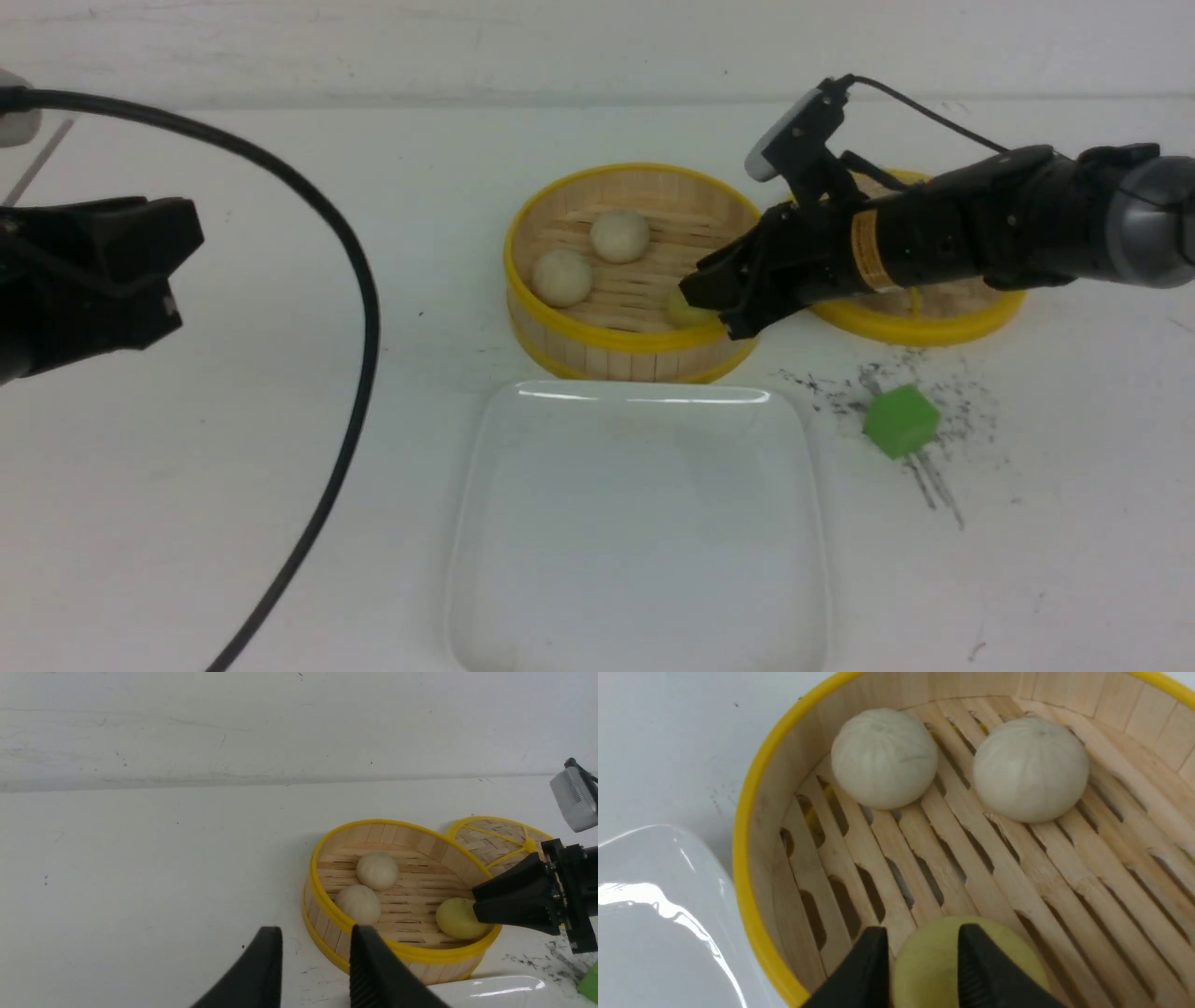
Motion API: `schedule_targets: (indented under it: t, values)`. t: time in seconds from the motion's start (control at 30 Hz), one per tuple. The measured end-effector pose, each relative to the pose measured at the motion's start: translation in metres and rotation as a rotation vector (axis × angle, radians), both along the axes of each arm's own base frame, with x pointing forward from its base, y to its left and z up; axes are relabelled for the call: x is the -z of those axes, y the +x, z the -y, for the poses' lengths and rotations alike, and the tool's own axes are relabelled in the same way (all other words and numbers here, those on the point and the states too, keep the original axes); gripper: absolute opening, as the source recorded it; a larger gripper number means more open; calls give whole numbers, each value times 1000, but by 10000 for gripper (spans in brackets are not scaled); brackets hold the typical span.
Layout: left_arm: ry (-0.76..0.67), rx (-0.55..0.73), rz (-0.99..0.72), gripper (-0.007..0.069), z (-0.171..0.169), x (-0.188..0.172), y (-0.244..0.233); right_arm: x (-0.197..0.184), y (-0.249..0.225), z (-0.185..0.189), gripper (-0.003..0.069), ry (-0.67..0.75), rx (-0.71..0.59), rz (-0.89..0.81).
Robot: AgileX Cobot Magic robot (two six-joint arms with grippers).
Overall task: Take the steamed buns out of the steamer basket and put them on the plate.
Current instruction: Use the right arm to grab the steamed stuffed bun that is closest to it
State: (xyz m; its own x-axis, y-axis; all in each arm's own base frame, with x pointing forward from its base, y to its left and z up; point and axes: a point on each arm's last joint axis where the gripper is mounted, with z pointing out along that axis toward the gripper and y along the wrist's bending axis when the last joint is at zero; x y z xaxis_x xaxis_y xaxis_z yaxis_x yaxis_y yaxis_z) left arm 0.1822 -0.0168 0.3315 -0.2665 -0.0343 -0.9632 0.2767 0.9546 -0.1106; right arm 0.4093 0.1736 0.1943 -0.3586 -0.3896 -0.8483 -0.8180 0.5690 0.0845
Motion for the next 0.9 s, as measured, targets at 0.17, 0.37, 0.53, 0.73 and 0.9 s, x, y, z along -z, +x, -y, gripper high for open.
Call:
schedule_targets:
  t: [0.17,0.37,0.53,0.73,0.9]
  values:
    - [0,0,0,240,0,0,0,13,2,-1,240,-16,8,-22]
    - [0,0,0,240,0,0,0,14,5,2,240,-48,33,9]
    - [0,0,0,240,0,0,0,14,6,2,240,-55,38,15]
    - [0,0,0,240,0,0,0,14,6,2,167,-56,39,15]
    - [0,0,0,240,0,0,0,14,6,2,2,-58,42,17]
